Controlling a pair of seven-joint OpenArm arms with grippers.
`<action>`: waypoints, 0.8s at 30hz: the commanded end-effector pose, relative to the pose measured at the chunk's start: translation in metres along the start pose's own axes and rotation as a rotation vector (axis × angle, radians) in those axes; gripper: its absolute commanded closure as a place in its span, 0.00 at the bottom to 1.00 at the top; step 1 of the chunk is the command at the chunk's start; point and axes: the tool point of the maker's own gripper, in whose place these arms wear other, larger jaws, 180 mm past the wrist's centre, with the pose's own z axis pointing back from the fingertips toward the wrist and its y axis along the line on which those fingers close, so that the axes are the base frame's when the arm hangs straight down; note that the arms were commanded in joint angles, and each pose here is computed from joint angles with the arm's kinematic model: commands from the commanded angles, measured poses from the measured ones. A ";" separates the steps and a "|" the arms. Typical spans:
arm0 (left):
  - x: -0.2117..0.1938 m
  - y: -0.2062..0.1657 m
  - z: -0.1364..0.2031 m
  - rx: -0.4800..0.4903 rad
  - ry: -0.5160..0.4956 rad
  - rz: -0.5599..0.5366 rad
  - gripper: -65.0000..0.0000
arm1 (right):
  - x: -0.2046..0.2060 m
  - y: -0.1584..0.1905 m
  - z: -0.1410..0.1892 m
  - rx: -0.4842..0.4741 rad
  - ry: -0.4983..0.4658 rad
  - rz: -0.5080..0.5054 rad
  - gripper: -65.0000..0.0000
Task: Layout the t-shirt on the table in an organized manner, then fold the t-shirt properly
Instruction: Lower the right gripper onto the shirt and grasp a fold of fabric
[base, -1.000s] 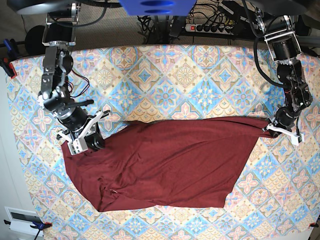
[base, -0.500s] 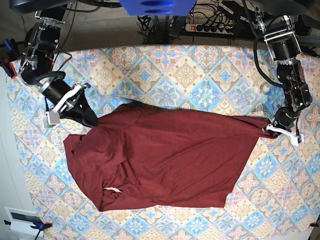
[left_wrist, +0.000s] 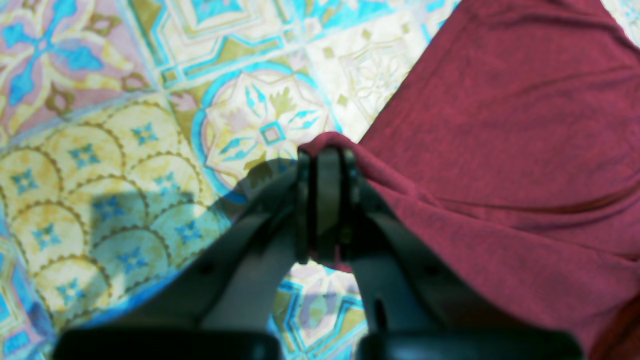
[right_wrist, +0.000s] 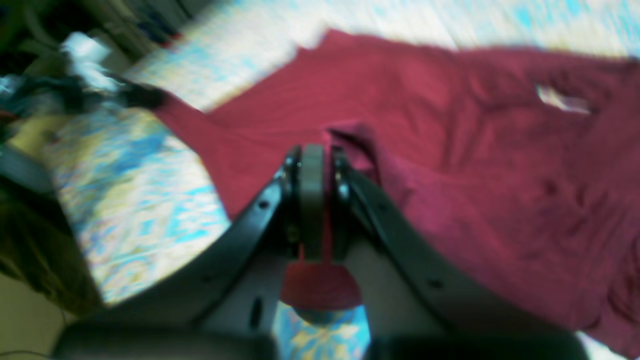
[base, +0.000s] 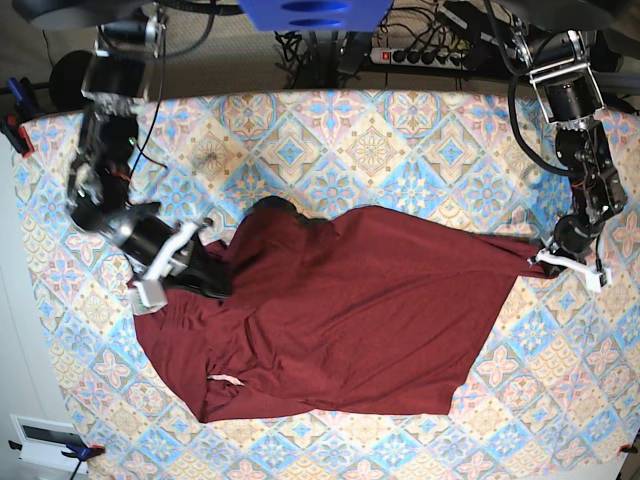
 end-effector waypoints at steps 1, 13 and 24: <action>0.027 0.002 0.007 0.000 -0.069 -0.008 1.00 | 0.032 0.006 -0.012 0.038 -0.079 0.039 1.00; 0.028 0.004 0.007 0.004 -0.074 -0.004 1.00 | 0.041 0.010 -0.127 -0.013 0.105 0.300 0.88; 0.027 0.003 0.007 0.003 -0.073 -0.002 1.00 | -0.021 -0.033 -0.048 -0.200 0.224 0.307 0.73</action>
